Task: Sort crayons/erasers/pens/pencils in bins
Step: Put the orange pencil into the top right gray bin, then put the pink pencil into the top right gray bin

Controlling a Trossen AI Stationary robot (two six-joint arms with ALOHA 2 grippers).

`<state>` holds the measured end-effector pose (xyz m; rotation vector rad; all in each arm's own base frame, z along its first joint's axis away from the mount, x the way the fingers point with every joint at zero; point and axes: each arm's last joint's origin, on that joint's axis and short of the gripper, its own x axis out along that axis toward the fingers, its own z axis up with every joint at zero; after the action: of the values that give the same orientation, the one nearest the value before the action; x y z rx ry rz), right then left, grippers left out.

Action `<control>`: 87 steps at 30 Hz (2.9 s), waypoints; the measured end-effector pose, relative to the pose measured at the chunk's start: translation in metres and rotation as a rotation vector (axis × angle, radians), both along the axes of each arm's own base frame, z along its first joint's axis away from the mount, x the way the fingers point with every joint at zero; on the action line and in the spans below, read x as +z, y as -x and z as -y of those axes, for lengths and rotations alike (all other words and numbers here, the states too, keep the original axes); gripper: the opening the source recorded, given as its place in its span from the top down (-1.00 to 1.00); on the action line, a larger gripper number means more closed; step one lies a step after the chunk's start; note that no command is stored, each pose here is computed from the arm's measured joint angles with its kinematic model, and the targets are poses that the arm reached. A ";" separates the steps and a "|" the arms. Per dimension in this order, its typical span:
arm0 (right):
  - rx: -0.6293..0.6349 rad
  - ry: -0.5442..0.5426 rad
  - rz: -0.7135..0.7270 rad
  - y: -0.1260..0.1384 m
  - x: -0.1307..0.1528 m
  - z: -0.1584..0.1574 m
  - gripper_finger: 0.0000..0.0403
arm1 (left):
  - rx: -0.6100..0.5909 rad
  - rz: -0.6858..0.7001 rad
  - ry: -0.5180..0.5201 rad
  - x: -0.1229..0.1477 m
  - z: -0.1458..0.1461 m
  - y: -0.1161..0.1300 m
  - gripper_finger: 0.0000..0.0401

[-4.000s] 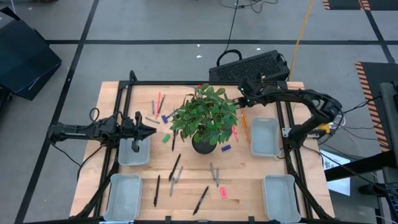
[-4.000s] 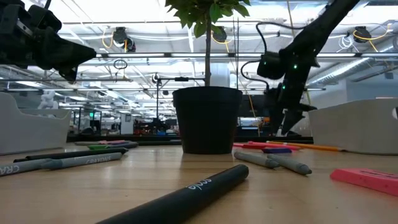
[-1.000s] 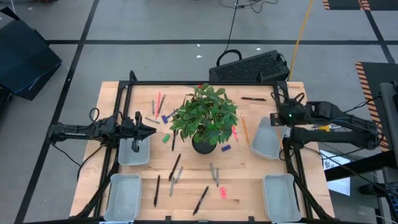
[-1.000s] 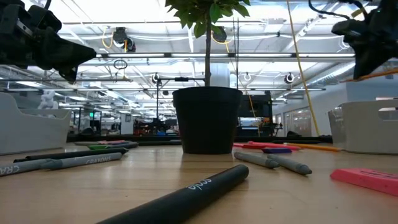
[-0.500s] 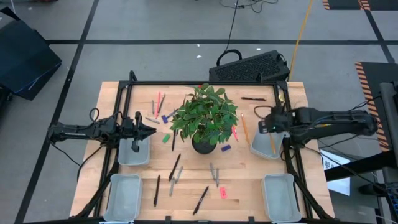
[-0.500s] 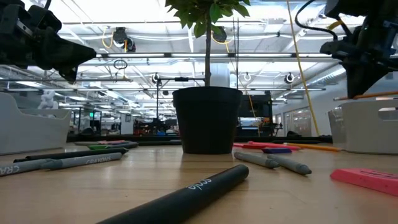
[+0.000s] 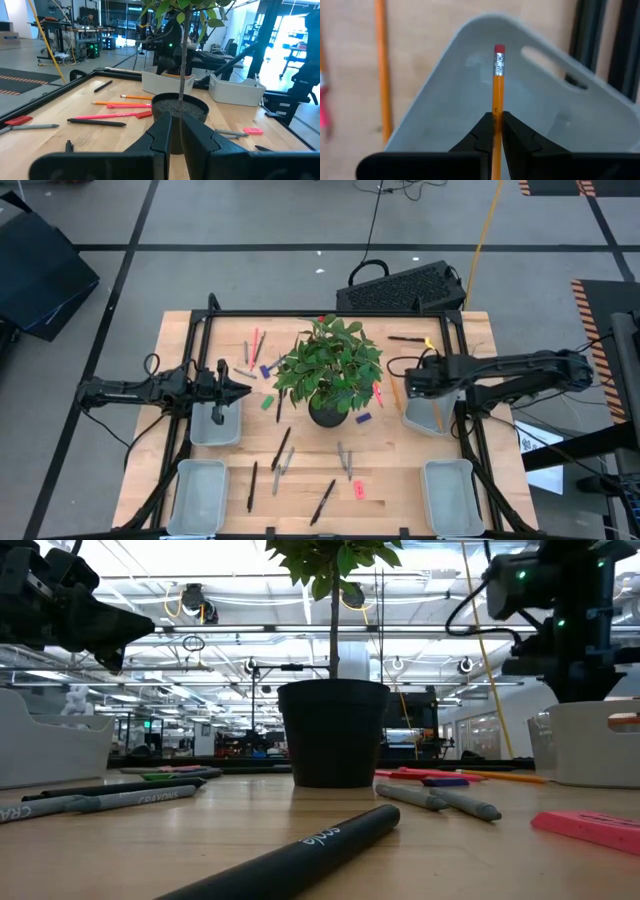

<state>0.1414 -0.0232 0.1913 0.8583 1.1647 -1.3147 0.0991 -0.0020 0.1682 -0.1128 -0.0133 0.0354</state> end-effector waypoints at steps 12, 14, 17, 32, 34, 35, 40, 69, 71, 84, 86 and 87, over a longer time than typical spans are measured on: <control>0.034 -0.032 0.004 -0.003 -0.004 0.024 0.89 | 0.000 0.000 0.000 0.000 0.000 0.000 0.79; 0.038 -0.035 -0.004 -0.002 -0.004 0.027 0.89 | 0.000 0.000 0.000 0.000 0.000 0.000 0.79; 0.056 -0.047 -0.013 -0.001 -0.004 0.030 0.86 | 0.000 0.000 0.000 0.000 0.000 0.000 0.79; 0.177 -0.073 -0.078 0.010 0.000 0.040 0.26 | 0.000 0.000 0.000 0.000 0.000 0.000 0.79; 0.200 -0.073 -0.078 0.012 0.002 0.040 0.24 | 0.000 0.000 0.000 0.000 0.000 0.000 0.79; 0.192 -0.079 -0.074 0.014 0.004 0.039 0.24 | 0.000 0.000 0.000 0.000 0.000 0.000 0.79; 0.116 -0.176 -0.012 0.017 0.017 0.034 0.23 | 0.000 0.000 0.000 0.000 0.000 0.000 0.79; 0.566 0.252 0.422 -0.158 0.043 0.072 0.27 | -0.001 0.000 0.000 0.000 0.000 0.000 0.79; 0.587 0.274 0.368 -0.164 0.032 0.073 0.24 | 0.000 0.000 0.000 0.000 0.000 0.000 0.79; 0.583 0.196 0.291 -0.152 -0.013 0.071 0.21 | 0.000 0.000 0.000 0.000 0.000 0.000 0.79; 0.556 0.193 0.287 -0.145 -0.023 0.069 0.21 | 0.000 0.000 0.000 0.000 0.000 0.000 0.79; 0.539 0.195 0.294 -0.142 -0.028 0.067 0.21 | -0.001 0.000 0.000 0.000 0.000 0.000 0.79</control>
<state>0.2834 -0.0904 0.1632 0.5211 0.9290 -0.8104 0.0990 -0.0020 0.1682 -0.1130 -0.0133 0.0349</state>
